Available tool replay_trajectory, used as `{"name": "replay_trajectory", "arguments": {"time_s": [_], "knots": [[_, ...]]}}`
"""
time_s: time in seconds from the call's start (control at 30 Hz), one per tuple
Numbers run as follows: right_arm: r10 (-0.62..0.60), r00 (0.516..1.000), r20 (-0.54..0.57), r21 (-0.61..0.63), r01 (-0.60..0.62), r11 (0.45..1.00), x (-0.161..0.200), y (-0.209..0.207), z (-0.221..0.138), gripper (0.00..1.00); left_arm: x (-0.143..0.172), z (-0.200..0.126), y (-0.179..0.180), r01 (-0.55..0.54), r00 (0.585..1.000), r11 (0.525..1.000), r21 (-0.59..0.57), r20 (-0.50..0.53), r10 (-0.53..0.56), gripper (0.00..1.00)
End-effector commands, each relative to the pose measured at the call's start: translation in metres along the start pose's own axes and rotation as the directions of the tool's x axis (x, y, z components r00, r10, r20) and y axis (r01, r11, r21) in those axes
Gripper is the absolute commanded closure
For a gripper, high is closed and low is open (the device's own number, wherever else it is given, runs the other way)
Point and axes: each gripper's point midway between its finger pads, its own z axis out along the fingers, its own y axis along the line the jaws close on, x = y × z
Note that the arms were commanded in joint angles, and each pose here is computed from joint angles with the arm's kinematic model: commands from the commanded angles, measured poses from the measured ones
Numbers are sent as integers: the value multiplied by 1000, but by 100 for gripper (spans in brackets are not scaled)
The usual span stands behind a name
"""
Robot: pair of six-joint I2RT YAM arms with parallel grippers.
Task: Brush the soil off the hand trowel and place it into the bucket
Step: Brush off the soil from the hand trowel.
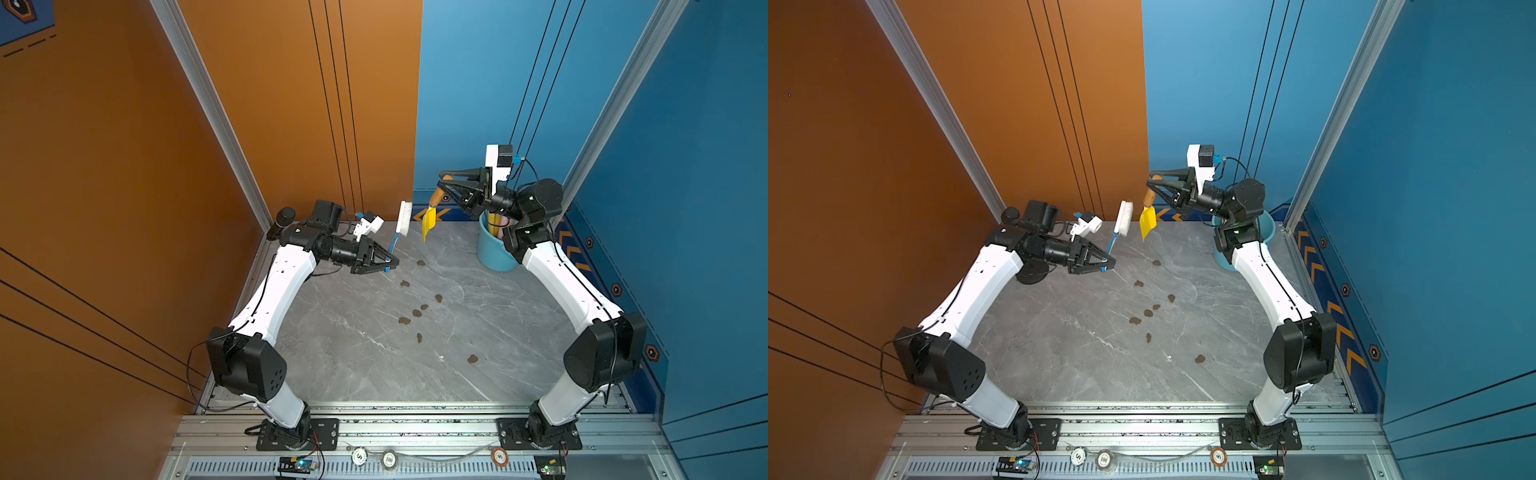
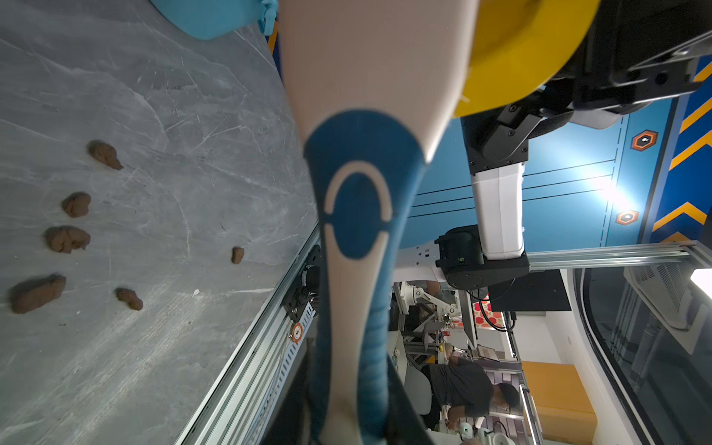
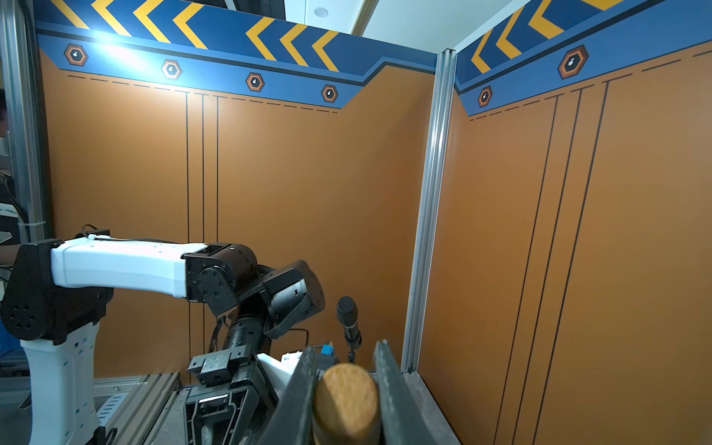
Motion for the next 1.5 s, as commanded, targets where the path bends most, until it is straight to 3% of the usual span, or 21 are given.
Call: {"name": "replay_trajectory", "arguments": {"time_s": [0.0, 0.13, 0.27, 0.4, 0.7, 0.83, 0.93, 1.3, 1.47], "knots": [[-64, 997, 32, -31, 65, 997, -29, 18, 8, 94, -1, -2, -26, -82, 997, 996, 28, 10, 82, 100], [-60, 998, 36, -40, 62, 997, -29, 19, 15, 94, 18, 17, -24, -88, 994, 994, 57, -57, 92, 100], [-70, 997, 45, -54, 72, 996, -40, 24, 17, 94, 54, 43, 9, 7, 987, 999, 34, -158, -1, 100], [-87, 996, 33, -43, 88, 995, -47, 25, 15, 95, 70, 47, 27, 54, 981, 998, 18, -185, -50, 100], [-72, 997, 1, -41, 72, 997, -40, 26, 13, 95, 27, -1, 10, -24, 1000, 998, -57, 9, 24, 100], [-59, 998, -8, -53, 59, 997, -33, 25, 16, 94, 17, -1, -28, -124, 992, 992, 7, 39, 124, 100], [-47, 999, -10, -69, 46, 997, -31, 23, 19, 94, 23, 12, -46, -164, 986, 985, 55, 0, 164, 100], [-76, 996, 53, -106, 82, 991, -54, 21, 27, 95, 61, 63, 13, 5, 987, 1000, 18, -159, -2, 100], [-70, 996, 51, -98, 74, 992, -52, 18, 27, 95, 37, 37, 12, -6, 999, 1000, -10, -34, 6, 100]]}}
